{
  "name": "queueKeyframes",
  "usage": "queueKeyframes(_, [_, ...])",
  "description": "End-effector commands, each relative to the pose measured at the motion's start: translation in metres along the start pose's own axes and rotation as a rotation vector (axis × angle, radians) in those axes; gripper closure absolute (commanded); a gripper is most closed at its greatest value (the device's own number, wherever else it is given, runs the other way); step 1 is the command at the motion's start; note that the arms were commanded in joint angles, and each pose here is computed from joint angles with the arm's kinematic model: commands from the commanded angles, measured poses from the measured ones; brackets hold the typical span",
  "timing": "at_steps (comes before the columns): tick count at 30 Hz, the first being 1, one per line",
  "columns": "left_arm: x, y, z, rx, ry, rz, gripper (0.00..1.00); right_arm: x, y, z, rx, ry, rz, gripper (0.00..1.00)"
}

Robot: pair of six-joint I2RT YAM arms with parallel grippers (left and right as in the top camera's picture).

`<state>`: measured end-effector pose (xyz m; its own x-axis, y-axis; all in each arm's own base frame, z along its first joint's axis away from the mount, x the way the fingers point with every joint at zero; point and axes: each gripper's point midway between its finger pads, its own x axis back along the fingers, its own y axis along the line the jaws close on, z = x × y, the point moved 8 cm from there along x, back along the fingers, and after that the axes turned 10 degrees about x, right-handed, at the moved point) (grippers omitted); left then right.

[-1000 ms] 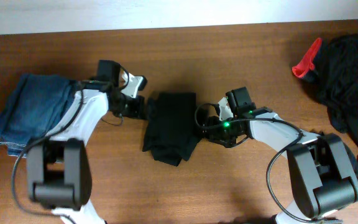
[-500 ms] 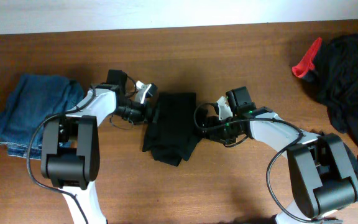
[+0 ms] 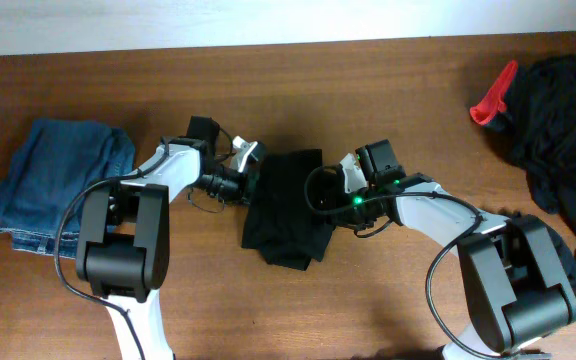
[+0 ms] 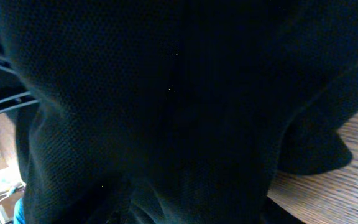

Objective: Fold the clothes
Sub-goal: 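Carry the shirt left with the left gripper and place it on the jeans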

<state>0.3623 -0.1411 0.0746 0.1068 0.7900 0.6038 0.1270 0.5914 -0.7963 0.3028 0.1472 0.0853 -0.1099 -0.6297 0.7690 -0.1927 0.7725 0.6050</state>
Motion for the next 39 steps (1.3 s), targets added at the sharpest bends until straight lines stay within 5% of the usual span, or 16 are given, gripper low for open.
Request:
queueKeyframes(1, [0.011, -0.010, -0.002, -0.021, -0.024, 0.098, 0.99, 0.012, 0.000, -0.009, 0.013, -0.041, 0.014, 0.45])
queueKeyframes(13, [0.152, -0.093, -0.017, -0.256, -0.382, 0.058, 0.99, 0.053, -0.034, -0.008, -0.100, -0.078, 0.060, 0.44])
queueKeyframes(20, [0.246, -0.111, -0.007, -0.256, -0.653, -0.154, 1.00, 0.053, -0.034, -0.003, -0.081, -0.049, 0.065, 0.44])
queueKeyframes(33, [0.376, 0.013, 0.029, 0.246, -1.041, -0.447, 1.00, 0.053, -0.034, -0.002, -0.081, -0.046, 0.065, 0.44])
queueKeyframes(39, [0.379, 0.086, 0.036, 0.428, -1.022, -0.442, 1.00, 0.053, -0.034, -0.001, -0.086, -0.038, 0.065, 0.44])
